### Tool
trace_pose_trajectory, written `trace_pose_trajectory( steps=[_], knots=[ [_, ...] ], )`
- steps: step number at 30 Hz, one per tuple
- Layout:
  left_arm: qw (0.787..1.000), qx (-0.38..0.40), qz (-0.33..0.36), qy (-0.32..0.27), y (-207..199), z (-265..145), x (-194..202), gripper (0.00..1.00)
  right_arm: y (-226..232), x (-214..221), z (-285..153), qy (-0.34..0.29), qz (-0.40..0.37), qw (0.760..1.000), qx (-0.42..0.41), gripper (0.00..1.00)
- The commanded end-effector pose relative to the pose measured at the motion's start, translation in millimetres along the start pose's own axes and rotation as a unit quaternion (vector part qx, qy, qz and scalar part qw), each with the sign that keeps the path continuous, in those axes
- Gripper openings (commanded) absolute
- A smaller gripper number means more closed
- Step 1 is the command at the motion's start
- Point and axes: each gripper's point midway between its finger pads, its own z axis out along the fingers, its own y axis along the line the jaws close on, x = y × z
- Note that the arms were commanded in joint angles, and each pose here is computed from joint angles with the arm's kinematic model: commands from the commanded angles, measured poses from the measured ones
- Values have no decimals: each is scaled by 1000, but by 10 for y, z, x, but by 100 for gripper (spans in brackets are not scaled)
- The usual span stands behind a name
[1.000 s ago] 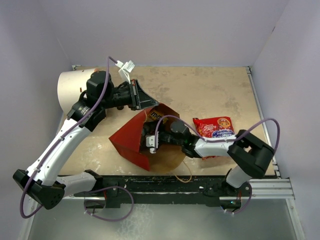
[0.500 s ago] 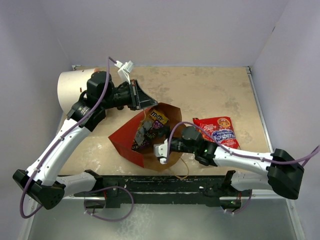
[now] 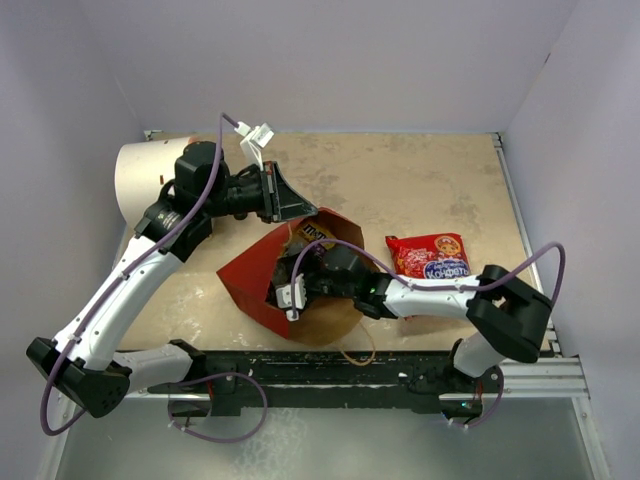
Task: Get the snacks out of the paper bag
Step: Take out the snack from the paper bag.
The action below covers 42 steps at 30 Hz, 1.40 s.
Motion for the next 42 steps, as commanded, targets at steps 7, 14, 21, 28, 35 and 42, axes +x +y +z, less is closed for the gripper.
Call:
trace_pose_trajectory(
  steps=[7,14,21,28,35,42],
  knots=[
    [998,52,41,-3,-307,-66,-97,0,-261,-56,361,-16,-57,998,24,78],
    [999,11,48,-12,-223,-141,-105,0,-467,365,501,35,-34,996,77,78],
    [996,-54,61,-25,-64,-284,-95,0,-436,490,362,30,-42,997,59,76],
    [998,-47,47,-22,-45,-303,8,0,-128,491,260,17,-34,999,11,66],
    [998,-37,49,-31,-89,-302,-22,0,143,505,215,17,-33,998,-59,54],
    [998,-24,55,-32,-103,-257,-42,0,193,344,82,-1,-10,996,-84,53]
  ],
)
